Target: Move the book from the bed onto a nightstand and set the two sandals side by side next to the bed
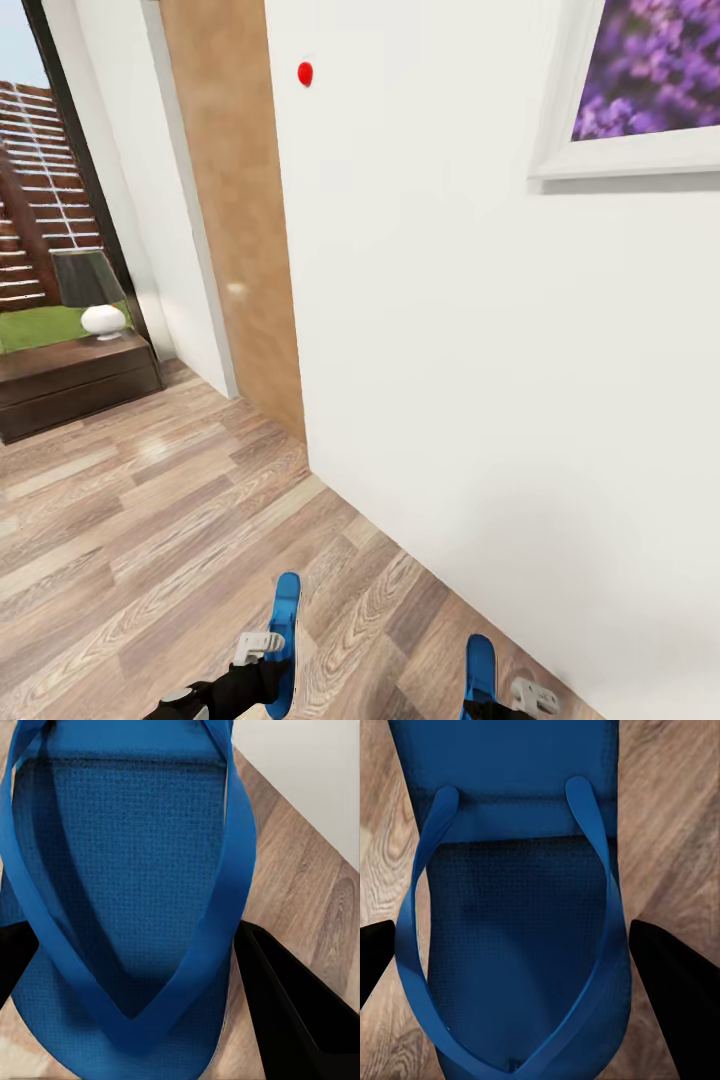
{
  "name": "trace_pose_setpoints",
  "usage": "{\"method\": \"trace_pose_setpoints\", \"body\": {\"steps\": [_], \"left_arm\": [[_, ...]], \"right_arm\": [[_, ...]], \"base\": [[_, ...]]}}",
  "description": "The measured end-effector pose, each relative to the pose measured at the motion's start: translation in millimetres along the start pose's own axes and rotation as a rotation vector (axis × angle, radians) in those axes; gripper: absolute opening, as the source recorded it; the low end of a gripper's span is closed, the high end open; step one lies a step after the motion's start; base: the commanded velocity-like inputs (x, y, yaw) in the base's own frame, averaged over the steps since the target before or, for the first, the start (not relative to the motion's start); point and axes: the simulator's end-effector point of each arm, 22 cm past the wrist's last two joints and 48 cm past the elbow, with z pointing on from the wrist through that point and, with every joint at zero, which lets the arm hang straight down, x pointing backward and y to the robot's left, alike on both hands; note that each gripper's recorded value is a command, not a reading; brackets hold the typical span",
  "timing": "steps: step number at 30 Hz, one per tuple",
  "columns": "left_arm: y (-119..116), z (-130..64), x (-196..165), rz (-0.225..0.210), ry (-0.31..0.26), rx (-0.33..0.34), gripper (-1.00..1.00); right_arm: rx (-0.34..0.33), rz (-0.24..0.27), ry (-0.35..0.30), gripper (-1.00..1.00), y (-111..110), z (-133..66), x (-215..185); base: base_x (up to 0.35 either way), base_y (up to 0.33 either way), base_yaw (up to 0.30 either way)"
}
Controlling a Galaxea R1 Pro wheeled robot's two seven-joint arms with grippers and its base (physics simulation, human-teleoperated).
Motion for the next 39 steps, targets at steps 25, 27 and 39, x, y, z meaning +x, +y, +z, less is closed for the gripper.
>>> {"method": "trace_pose_setpoints", "body": {"steps": [25,27,39], "left_arm": [[0.0,0.0,0.1,0.000,0.000,0.000,-1.00],[0.0,0.0,0.1,0.000,0.000,0.000,-1.00],[0.1,0.0,0.0,0.000,0.000,0.000,-1.00]], "right_arm": [[0.001,0.000,0.001,-1.00,-0.2,0.0,0.1],[0.001,0.000,0.000,-1.00,-0.4,0.0,0.1],[0.001,-0.001,0.000,-1.00,-0.4,0.0,0.1]], "base": [[0.002,0.000,0.292],[0.000,0.000,0.292],[0.000,0.000,0.292]]}}
